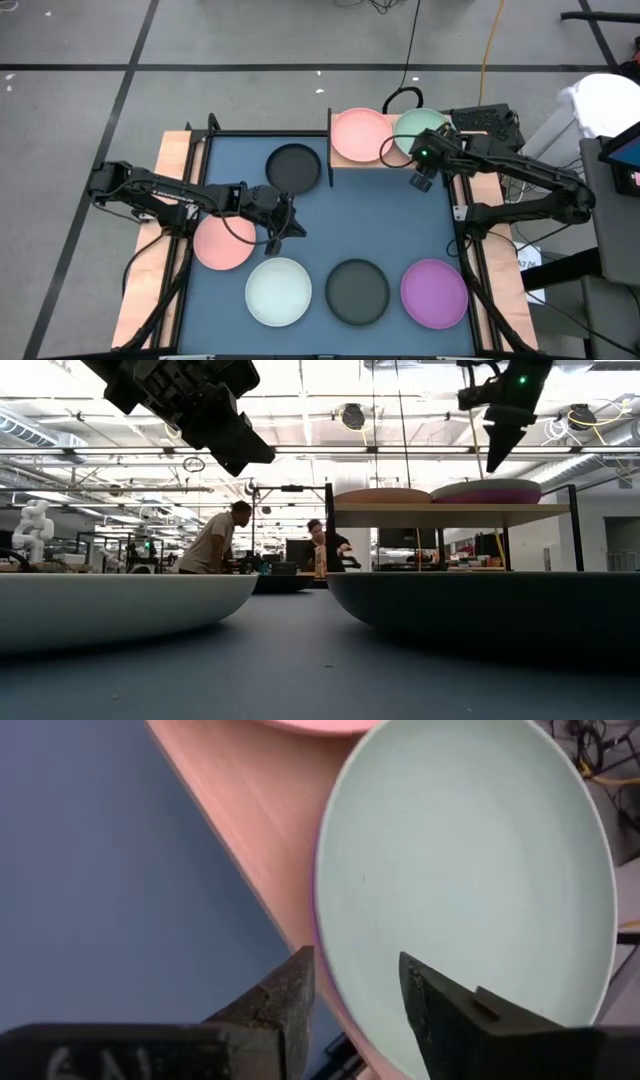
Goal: Place and stack plates onto a shelf
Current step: Stack the bottom black plate on top of the pink plate on the shelf
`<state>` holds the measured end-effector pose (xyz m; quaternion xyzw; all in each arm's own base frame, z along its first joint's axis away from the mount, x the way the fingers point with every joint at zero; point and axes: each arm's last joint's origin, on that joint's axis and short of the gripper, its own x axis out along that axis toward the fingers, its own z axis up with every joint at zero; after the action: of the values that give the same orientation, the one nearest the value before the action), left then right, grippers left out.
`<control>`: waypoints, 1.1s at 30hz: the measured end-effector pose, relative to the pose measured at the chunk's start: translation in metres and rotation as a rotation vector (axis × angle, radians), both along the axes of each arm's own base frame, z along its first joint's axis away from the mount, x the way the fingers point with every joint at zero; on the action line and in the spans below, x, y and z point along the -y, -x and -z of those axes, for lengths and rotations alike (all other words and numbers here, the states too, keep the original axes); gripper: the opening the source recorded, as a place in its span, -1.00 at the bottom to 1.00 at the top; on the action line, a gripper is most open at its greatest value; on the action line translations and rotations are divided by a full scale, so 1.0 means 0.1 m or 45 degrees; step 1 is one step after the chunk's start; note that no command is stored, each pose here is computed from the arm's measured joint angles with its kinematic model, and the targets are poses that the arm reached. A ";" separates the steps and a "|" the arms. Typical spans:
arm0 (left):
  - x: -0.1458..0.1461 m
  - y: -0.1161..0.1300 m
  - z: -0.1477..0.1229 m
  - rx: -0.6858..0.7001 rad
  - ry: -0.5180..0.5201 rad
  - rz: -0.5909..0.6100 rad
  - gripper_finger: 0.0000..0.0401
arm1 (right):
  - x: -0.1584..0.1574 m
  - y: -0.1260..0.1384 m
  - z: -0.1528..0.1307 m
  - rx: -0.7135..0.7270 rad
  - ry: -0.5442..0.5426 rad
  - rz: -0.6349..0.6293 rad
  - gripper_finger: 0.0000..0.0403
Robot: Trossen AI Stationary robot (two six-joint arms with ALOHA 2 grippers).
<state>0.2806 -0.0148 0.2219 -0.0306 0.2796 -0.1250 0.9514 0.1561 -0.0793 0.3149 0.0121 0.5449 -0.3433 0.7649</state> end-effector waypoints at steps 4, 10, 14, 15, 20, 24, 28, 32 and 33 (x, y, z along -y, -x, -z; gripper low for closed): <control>0.00 0.00 0.00 0.000 0.000 0.000 -0.83 | -0.01 0.04 0.02 -0.031 -0.028 0.045 -0.37; 0.01 0.00 0.00 0.000 0.001 0.003 -0.83 | -0.06 0.07 -0.02 0.074 -0.088 0.082 -0.37; 0.05 0.00 0.00 0.001 0.000 0.024 -0.83 | -0.17 0.10 -0.09 0.196 -0.110 0.060 -0.37; 0.06 0.00 0.00 0.001 0.001 0.029 -0.83 | -0.20 0.12 -0.10 0.214 -0.110 0.059 -0.37; 0.12 0.01 0.00 0.005 -0.036 0.013 -0.83 | -0.36 0.16 -0.15 0.304 -0.135 0.041 -0.37; 0.19 0.01 0.00 0.018 -0.086 0.002 -0.83 | -0.50 0.11 -0.09 0.345 -0.171 -0.015 -0.37; 0.25 0.01 -0.02 0.048 -0.098 0.010 -0.83 | -0.63 0.01 0.13 0.361 -0.204 -0.090 -0.37; 0.33 0.00 -0.05 0.094 -0.102 0.042 -0.83 | -0.75 -0.05 0.40 0.355 -0.224 -0.163 -0.37; 0.34 0.00 -0.05 0.100 -0.102 0.049 -0.83 | -0.77 -0.05 0.46 0.355 -0.231 -0.171 -0.37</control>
<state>0.2804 -0.0493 0.2271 0.0177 0.2474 -0.1332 0.9596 0.1615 -0.0021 0.2687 0.0919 0.4620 -0.2358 0.8500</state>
